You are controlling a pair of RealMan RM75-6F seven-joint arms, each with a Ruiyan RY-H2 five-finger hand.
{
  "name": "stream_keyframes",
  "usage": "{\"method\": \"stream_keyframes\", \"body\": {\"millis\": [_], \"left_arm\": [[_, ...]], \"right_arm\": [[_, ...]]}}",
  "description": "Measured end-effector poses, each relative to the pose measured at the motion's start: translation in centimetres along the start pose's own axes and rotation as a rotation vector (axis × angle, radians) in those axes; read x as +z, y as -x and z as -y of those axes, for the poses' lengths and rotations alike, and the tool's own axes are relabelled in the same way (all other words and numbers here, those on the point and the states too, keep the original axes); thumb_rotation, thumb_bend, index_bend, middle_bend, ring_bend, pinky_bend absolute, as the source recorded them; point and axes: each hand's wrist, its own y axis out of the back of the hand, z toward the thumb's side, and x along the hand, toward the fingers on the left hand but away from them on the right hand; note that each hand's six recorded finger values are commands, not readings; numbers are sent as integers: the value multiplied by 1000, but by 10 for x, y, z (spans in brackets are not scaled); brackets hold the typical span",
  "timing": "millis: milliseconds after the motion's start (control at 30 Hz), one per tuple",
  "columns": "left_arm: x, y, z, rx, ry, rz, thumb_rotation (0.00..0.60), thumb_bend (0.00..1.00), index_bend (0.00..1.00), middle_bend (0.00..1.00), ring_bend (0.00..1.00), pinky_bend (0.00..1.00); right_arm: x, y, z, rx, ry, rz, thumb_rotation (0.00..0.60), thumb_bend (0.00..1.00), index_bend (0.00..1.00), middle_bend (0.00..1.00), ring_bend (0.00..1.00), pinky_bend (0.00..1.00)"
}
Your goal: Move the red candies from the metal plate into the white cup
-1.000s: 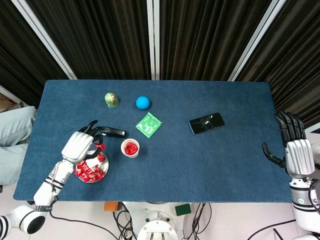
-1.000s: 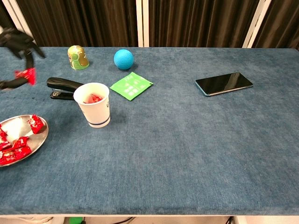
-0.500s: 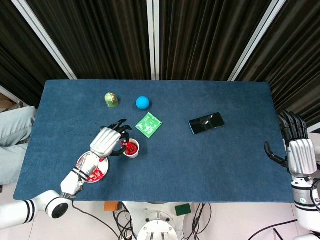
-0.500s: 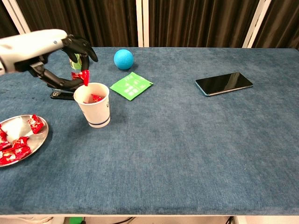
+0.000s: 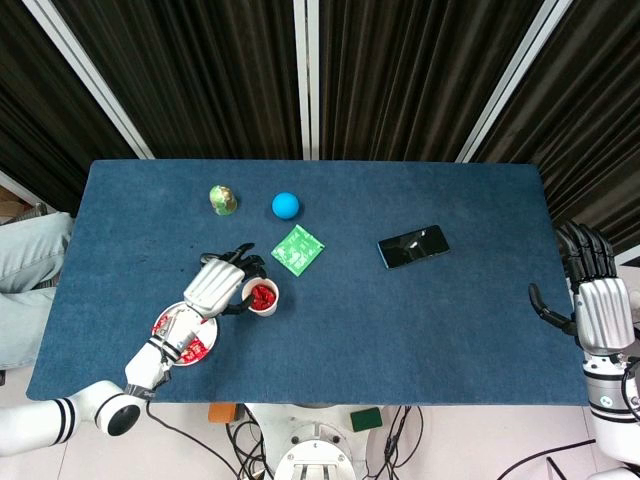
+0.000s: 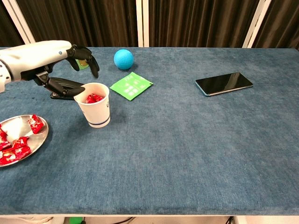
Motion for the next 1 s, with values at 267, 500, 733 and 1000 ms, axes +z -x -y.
{"method": "stream_keyframes", "body": {"millis": [267,500,733,1000], "left_arm": [[2,5,-9,24,-1,12,600,350,311,244,70,277],[-17,36,-29,54,-61,-23,600,351,361,244,70,277],[-56,84,-11,-27,-160,-115,600,351,388,244,70,277],[-75,96,6,-67,-215,-125,600,351,377,244,70,277]], "right_arm": [[1,0,-2,-5,-2,-2,600,379,0,0,0,0],[1,1,-5,-10,-2,-3,600,379,0,0,0,0],[2,0,1,5,0,-7,600,379,0,0,0,0],[8,1,1,4,-7,-17,600,379,0,0,0,0]]}}
